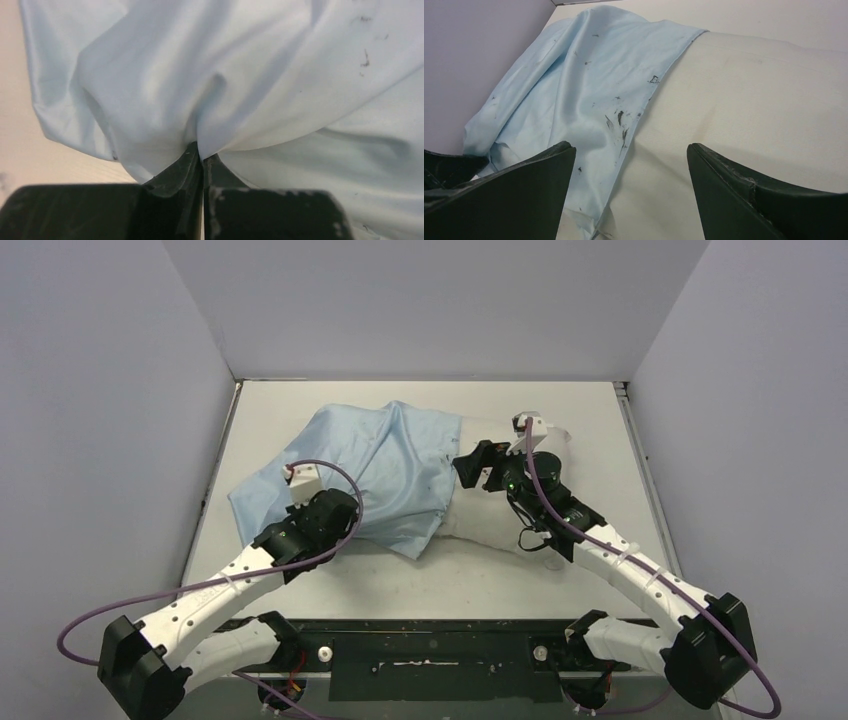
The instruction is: Put the pillow into the pillowcase
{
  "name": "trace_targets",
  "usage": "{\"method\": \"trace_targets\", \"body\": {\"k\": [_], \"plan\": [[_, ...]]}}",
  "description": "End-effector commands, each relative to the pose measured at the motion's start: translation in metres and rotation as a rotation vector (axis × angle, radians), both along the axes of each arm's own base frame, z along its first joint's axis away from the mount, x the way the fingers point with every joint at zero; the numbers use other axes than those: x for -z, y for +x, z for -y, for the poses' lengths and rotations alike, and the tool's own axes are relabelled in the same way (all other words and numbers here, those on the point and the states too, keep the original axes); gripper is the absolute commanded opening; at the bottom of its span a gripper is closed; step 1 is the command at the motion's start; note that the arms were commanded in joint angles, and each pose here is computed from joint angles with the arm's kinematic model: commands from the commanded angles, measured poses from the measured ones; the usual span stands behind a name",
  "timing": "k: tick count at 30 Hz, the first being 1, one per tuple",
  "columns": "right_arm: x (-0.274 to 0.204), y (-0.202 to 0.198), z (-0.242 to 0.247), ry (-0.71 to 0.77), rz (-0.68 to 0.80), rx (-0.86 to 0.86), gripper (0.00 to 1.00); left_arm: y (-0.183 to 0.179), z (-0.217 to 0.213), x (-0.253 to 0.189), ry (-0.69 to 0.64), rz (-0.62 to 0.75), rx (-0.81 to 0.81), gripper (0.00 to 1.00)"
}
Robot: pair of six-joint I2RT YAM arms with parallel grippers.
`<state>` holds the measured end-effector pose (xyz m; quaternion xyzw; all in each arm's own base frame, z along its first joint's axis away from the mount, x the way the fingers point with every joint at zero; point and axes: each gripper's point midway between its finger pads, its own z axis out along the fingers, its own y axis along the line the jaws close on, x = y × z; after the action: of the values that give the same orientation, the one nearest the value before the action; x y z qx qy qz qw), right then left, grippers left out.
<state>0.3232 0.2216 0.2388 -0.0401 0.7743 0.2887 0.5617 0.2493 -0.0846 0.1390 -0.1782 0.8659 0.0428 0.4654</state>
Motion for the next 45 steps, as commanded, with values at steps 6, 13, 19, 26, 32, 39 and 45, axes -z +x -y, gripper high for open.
{"method": "trace_targets", "body": {"k": [6, 13, 19, 26, 32, 39, 45], "plan": [[-0.032, -0.003, -0.004, 0.042, 0.072, -0.035, 0.84, 0.045, -0.042, -0.126, 0.28, 0.363, -0.043, 0.0], [0.001, -0.029, -0.032, 0.121, -0.088, -0.165, 0.76, 0.091, -0.053, -0.19, 0.36, 0.543, -0.113, 0.0], [0.022, -0.068, -0.066, 0.159, -0.173, -0.255, 0.72, 0.131, -0.063, -0.208, 0.352, 0.61, -0.118, 0.0], [0.052, -0.086, -0.087, 0.215, -0.257, -0.218, 0.67, 0.154, -0.071, -0.195, 0.362, 0.583, -0.115, 0.0], [0.065, -0.078, -0.119, 0.247, -0.237, -0.256, 0.62, 0.161, -0.053, -0.178, 0.289, 0.556, 0.003, 0.02], [0.098, -0.067, -0.15, 0.203, -0.201, -0.169, 0.58, 0.162, -0.041, -0.169, 0.226, 0.523, 0.067, 0.03], [0.113, -0.064, -0.185, 0.178, -0.202, -0.215, 0.53, 0.164, -0.036, -0.161, 0.206, 0.474, 0.098, 0.04]]}}
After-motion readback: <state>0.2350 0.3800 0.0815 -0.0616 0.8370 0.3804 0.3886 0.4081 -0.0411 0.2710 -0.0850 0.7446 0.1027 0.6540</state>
